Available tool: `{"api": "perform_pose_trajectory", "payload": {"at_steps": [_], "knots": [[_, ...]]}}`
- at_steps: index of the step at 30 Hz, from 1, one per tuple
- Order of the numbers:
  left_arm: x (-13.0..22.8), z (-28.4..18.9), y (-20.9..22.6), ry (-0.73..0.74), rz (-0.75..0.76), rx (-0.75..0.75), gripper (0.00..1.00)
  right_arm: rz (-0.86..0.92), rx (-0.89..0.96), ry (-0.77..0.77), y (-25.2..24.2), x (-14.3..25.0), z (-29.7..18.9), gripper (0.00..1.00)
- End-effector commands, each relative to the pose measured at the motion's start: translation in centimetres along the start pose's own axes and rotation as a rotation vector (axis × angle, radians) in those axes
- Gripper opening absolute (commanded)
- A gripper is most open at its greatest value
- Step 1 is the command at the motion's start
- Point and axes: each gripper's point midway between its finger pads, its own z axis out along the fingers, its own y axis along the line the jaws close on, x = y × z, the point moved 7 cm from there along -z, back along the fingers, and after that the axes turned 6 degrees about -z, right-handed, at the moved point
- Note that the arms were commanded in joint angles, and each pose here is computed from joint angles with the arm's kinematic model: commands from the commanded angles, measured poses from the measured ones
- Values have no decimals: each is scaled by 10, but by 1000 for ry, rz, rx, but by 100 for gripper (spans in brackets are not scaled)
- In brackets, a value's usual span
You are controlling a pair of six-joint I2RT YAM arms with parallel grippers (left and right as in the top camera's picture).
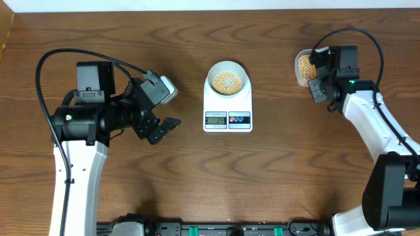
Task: Scoop item into bowl and weigh 50g on scale
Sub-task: 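Drag the scoop through the soybeans to refill it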
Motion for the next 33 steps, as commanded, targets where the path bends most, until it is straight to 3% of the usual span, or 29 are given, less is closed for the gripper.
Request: {"api": "perform_pose_trajectory", "payload": {"at_steps": [1, 33], "knots": [[-1, -1, 2, 2, -11, -7, 96, 49, -114, -23, 11, -1, 2, 1], [-1, -1, 2, 2, -10, -7, 96, 205, -178, -19, 17, -1, 2, 1]]}}
